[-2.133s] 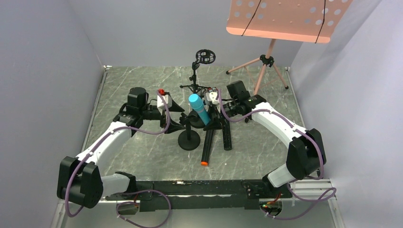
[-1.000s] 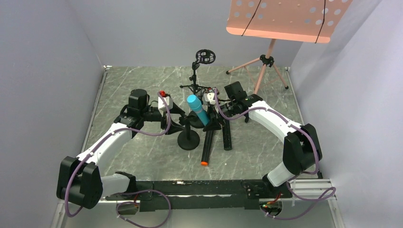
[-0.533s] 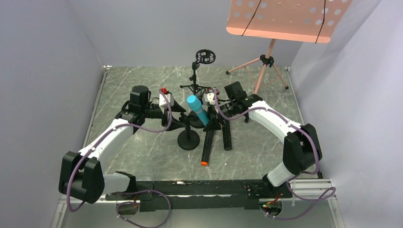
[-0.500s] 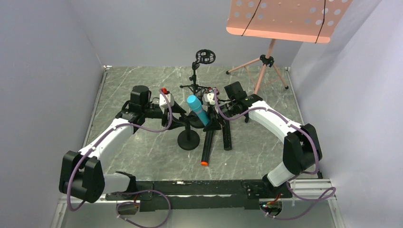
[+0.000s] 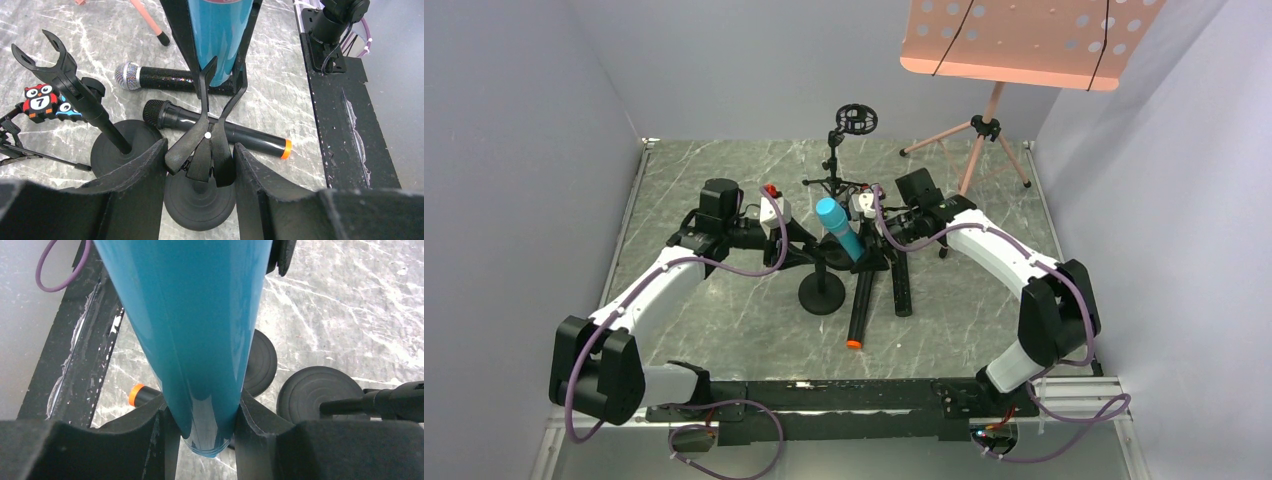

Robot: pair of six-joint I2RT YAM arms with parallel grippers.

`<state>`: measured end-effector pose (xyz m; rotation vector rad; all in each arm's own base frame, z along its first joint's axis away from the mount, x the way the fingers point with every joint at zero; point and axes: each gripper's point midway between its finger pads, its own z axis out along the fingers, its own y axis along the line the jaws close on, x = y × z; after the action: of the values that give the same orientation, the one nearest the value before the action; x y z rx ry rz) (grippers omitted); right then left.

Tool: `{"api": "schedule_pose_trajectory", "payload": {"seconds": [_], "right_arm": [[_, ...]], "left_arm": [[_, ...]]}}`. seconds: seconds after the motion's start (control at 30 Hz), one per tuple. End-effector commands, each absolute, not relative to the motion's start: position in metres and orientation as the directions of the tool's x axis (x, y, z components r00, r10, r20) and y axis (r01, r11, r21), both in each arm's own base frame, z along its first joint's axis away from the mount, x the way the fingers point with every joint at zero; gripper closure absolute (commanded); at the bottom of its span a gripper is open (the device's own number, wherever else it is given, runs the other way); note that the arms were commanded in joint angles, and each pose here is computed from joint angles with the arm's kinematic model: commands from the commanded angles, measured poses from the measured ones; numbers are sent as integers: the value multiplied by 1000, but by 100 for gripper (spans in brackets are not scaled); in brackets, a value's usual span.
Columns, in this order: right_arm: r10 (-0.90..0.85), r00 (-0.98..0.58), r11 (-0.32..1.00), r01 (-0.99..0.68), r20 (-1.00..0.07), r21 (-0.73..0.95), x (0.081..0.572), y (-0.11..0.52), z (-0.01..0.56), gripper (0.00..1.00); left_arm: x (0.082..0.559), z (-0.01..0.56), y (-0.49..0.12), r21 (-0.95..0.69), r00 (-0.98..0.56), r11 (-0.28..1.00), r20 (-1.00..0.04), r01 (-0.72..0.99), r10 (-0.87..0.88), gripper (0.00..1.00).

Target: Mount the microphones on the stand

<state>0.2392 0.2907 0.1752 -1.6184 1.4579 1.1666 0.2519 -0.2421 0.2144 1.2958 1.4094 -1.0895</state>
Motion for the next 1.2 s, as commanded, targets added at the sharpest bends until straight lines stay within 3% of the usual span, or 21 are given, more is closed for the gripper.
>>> {"api": "schedule_pose_trajectory", "payload": {"seconds": [0.0,0.13,0.2,0.3,0.4,0.5,0.63,0.77,0.9,0.97,1.07,1.17], "right_arm": [[-365,70,-200,-980,-928,5,248,301,192,96],[-378,79,-205,-979,-922,0,248,304,189,96],[-381,78,-204,-979,-921,1,249,305,188,96],[-383,68,-204,-979,-921,12,248,306,185,96],[-385,64,-202,-979,-921,16,248,306,183,96],[-387,63,-203,-979,-920,19,248,305,181,96],[-384,65,-202,-979,-921,15,247,305,183,96],[-384,64,-201,-979,-921,16,247,305,183,96],[-384,63,-201,-979,-921,17,246,305,183,96],[-384,62,-201,-979,-921,18,246,305,183,96],[-384,63,-203,-979,-921,18,246,305,183,96],[-382,64,-205,-979,-922,17,246,305,184,96]], "left_arm": [[246,225,-243,16,11,25,-982,1000,191,73],[246,225,-243,14,9,24,-982,1000,190,80],[245,224,-243,12,7,25,-982,1000,189,78],[245,225,-243,15,9,29,-982,999,188,63],[244,226,-242,25,17,39,-983,999,181,35],[243,225,-241,43,34,51,-984,998,175,15],[242,227,-240,64,53,62,-984,996,170,7],[243,225,-240,52,40,59,-983,997,182,12],[245,223,-241,33,22,54,-982,998,188,26],[247,223,-241,29,17,56,-981,998,193,35],[247,222,-241,20,9,53,-980,998,196,58],[246,223,-242,16,7,48,-981,999,195,68]]}}
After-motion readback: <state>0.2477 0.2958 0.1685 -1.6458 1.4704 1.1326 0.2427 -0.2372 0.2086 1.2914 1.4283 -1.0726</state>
